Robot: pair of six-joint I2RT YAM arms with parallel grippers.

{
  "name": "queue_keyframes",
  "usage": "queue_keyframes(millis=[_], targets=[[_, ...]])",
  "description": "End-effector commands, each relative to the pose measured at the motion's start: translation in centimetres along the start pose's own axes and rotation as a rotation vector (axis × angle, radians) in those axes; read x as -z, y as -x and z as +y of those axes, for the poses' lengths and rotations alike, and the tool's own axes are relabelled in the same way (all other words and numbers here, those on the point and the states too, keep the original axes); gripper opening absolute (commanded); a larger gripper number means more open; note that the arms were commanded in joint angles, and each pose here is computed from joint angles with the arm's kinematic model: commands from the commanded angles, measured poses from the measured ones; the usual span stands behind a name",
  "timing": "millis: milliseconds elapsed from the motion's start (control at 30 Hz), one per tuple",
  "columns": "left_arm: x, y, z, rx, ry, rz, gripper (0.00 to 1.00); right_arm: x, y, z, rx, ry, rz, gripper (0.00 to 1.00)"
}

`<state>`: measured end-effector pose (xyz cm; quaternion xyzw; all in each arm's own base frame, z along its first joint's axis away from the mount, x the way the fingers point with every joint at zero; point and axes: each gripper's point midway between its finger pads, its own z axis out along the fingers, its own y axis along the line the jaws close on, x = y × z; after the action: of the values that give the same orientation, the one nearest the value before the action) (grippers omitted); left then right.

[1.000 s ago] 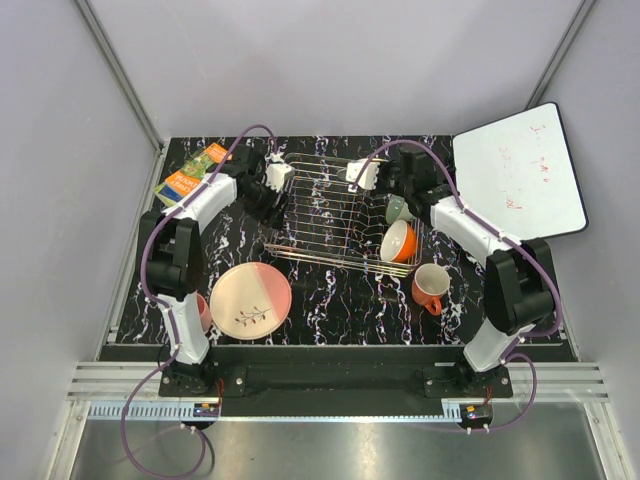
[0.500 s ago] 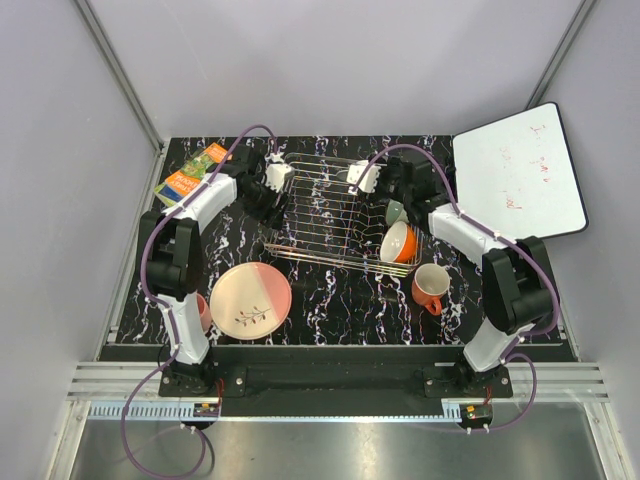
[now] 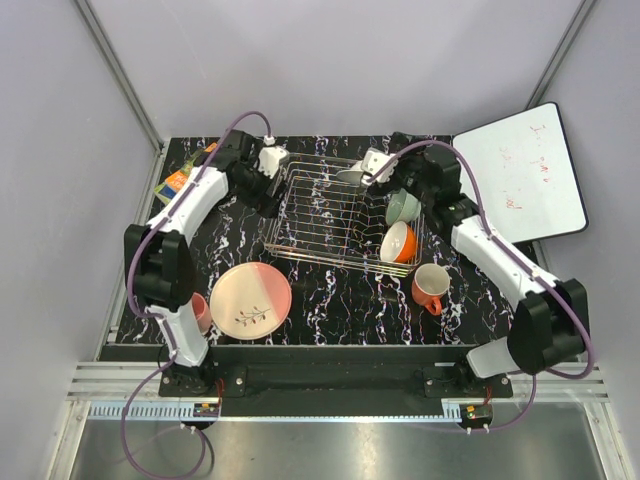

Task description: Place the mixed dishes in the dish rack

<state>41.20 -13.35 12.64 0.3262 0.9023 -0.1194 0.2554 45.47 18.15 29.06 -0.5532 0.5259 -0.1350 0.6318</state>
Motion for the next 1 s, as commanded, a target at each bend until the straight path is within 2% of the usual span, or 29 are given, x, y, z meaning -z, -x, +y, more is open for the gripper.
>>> queue_keyframes(millis=[0,133,233,267,300,333,367,567,700,800,967], targets=[[5.8,2.3,0.4,-0.062,0.102,-0.076,0.99,3.2,2.2,-3.1,-0.074,-0.111,-0.035,1.0],[9.8,0.6,-2.1,-0.139,0.053,-0.066,0.99,6.6,5.5,-7.1,-0.241,-0.278,-0.143,1.0],[11.7,-2.4,-4.4,-0.176,-0.005,-0.029,0.99,9.6,8.6,-8.5,-0.614,-0.298,-0.254,1.0],[12.0,-3.3,-4.9,-0.182,-0.02,-0.02,0.99,10.1,9.4,-9.0,-0.675,-0.291,-0.272,1.0],[11.5,-5.6,-5.5,-0.176,-0.055,0.03,0.99,10.0,9.4,-7.7,-0.74,-0.23,-0.252,1.0],[12.1,-6.6,-5.6,-0.214,-0.045,0.03,0.99,10.1,10.0,-7.1,-0.846,-0.197,-0.266,1.0],[11.3,-9.0,-5.6,-0.212,-0.048,0.092,0.99,10.0,10.7,-5.9,-0.889,-0.147,-0.277,1.0],[10.0,-16.0,-4.2,-0.193,-0.069,0.235,0.99,10.6,14.5,2.9,-0.997,0.049,-0.257,1.0],[7.9,-17.9,-3.5,-0.181,-0.079,0.276,0.99,10.8,16.2,10.7,-1.088,0.265,-0.164,0.88],[6.4,-18.7,-3.1,-0.158,-0.099,0.289,0.99,11.0,17.8,15.3,-1.092,0.372,-0.121,0.9],[4.4,-18.9,-1.0,-0.121,-0.076,0.265,0.99,10.1,18.7,21.0,-1.066,0.453,-0.04,0.9]])
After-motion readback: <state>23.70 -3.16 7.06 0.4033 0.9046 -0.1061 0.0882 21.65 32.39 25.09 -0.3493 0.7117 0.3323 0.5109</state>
